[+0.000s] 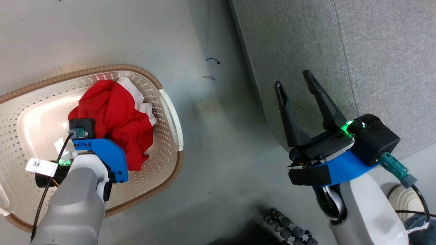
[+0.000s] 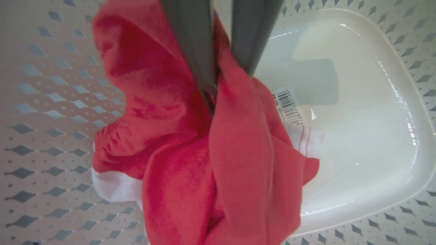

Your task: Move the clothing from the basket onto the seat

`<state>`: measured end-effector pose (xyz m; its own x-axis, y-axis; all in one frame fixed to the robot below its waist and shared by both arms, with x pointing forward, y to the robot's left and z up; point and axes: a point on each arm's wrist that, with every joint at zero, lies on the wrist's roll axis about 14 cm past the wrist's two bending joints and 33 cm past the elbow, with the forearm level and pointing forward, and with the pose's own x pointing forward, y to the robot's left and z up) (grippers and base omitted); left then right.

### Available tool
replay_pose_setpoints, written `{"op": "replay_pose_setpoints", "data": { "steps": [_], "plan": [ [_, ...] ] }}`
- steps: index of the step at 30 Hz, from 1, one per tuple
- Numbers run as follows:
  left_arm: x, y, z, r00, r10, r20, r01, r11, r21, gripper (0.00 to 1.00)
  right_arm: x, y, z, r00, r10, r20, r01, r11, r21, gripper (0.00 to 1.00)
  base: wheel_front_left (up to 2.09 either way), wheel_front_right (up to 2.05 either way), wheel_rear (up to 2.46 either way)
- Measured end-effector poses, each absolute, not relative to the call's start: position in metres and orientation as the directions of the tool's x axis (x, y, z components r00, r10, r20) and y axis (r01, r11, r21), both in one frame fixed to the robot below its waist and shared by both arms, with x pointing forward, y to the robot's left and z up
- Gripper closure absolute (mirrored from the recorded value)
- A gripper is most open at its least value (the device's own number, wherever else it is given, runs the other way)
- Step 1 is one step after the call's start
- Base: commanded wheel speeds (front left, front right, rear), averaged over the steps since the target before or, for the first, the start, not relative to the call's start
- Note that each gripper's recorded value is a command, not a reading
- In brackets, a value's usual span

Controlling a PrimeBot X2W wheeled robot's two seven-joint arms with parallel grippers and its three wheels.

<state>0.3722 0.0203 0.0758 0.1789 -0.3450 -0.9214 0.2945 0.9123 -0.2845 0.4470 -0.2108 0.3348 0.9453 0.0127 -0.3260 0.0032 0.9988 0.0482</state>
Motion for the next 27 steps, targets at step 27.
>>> {"op": "replay_pose_setpoints", "data": {
  "steps": [27],
  "plan": [
    [0.400, 0.018, 0.161, 0.373, -0.433, -0.820, 0.321, 0.890, -0.324, 1.00, 0.459, -0.189, 0.394, 0.981, 0.075, -0.180, -0.065, 0.996, 0.060, 0.00, 0.00, 0.00, 0.00]
  ]
}}
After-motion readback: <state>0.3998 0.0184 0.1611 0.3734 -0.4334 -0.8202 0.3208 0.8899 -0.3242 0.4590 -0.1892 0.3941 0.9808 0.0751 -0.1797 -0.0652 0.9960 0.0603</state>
